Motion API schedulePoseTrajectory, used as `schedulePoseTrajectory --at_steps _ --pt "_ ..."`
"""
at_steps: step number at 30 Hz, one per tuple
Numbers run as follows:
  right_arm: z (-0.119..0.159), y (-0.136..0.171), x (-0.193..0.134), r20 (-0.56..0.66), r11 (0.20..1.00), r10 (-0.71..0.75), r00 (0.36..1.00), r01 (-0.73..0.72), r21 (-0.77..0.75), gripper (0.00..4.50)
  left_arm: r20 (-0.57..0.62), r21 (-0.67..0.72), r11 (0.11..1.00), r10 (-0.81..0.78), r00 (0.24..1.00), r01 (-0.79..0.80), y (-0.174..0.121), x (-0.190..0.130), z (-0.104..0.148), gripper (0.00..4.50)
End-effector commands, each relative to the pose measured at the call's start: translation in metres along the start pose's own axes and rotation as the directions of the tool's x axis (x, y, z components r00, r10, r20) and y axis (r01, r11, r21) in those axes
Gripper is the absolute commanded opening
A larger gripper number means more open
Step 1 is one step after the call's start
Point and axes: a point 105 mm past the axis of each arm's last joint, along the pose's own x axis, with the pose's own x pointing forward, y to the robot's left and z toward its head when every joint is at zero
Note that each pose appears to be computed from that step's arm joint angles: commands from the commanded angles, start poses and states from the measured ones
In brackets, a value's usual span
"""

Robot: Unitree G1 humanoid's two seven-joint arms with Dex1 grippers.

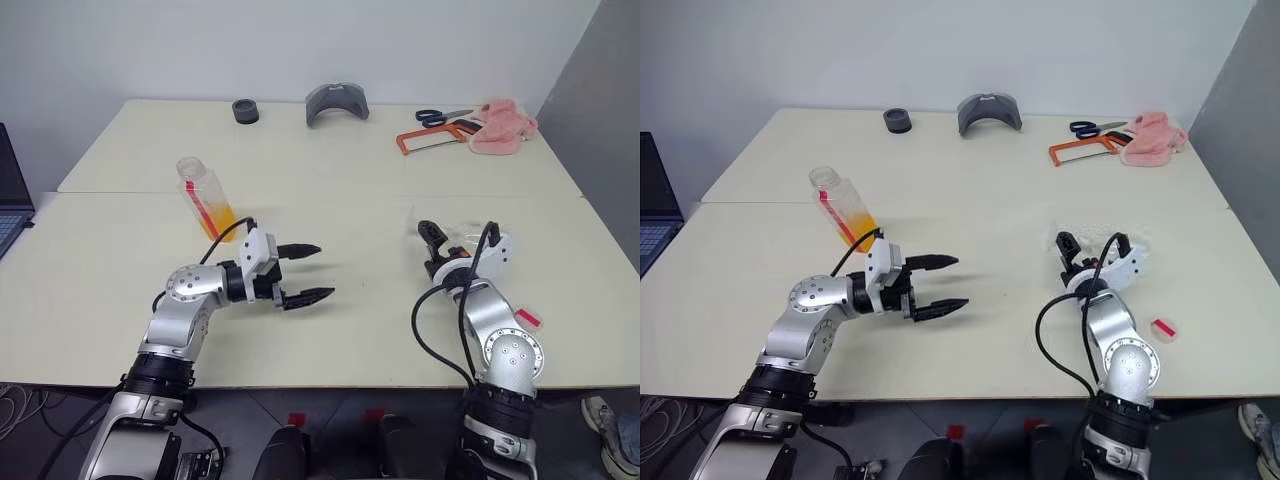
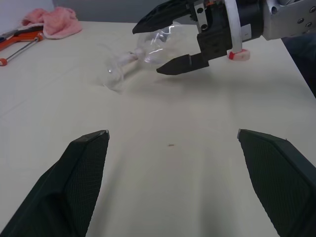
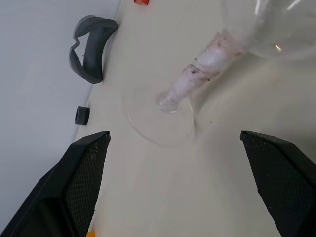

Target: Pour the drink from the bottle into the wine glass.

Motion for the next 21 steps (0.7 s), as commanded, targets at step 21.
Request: schedulePoseTrajectory --at_steps 21 --pt "-0.022 0.025 0.031 0.054 0.972 0.03 0.998 -0.042 0.231 4.5 0.035 0.056 0.998 0.018 0.999 -0.02 0.006 0.005 0.006 4.48"
